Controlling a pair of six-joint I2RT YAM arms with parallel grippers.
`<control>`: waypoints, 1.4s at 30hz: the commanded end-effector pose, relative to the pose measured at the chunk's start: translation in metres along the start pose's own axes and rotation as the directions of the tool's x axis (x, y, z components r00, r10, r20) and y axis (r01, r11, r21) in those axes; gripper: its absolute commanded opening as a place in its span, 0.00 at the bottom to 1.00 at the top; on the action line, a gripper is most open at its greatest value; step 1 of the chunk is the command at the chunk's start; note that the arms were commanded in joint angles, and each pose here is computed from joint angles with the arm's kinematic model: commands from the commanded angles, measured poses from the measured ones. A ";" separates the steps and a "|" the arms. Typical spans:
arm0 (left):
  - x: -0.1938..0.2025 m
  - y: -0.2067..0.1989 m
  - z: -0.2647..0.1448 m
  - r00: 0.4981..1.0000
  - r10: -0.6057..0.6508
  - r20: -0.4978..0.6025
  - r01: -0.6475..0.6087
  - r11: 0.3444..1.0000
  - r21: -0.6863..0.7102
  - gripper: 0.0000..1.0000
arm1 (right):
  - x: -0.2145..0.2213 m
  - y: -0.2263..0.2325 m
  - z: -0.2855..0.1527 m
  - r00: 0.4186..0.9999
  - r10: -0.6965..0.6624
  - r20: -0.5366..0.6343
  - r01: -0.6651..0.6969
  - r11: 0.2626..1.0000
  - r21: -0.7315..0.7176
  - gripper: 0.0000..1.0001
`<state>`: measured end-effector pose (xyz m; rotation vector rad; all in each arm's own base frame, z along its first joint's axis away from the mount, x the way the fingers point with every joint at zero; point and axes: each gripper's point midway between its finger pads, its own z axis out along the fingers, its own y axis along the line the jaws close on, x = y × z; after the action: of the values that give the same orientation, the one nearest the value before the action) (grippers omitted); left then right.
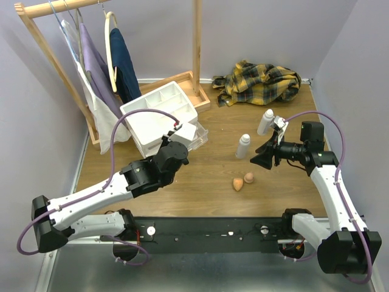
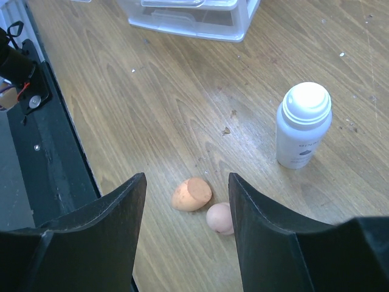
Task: Organize the makeup
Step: Place the lipstick in the drawer.
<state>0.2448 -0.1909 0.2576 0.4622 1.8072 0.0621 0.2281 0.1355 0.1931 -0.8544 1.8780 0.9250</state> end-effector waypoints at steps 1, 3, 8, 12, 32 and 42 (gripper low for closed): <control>0.000 0.025 0.014 0.997 0.060 -0.043 -0.065 0.987 -0.146 0.00 | 0.001 -0.002 -0.002 1.000 -0.028 0.005 0.028 0.999 0.018 0.64; 0.006 0.028 0.020 0.994 0.077 -0.073 -0.089 0.980 -0.178 0.00 | 0.001 -0.002 -0.002 1.000 -0.029 0.005 0.029 0.999 0.019 0.64; 0.013 0.029 0.025 0.990 0.091 -0.104 -0.110 0.974 -0.200 0.16 | 0.001 -0.002 -0.003 1.000 -0.031 0.004 0.031 0.999 0.018 0.64; 0.015 0.025 0.024 0.993 0.068 -0.095 -0.084 0.980 -0.178 0.39 | 0.001 -0.002 -0.002 1.000 -0.030 0.003 0.030 0.999 0.018 0.64; -0.005 0.012 0.001 0.993 -0.120 0.018 0.120 0.993 0.018 0.99 | 0.001 -0.004 -0.003 0.999 -0.033 0.001 0.033 0.999 0.027 0.65; -0.021 -0.005 -0.013 0.976 -0.206 0.068 0.191 0.964 0.183 0.99 | 0.001 -0.004 -0.004 0.999 -0.035 0.002 0.035 0.999 0.027 0.65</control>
<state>0.2424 -0.1830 0.2746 0.3774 1.7910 -0.1165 0.2291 0.1336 0.1939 -0.8648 1.8654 0.9073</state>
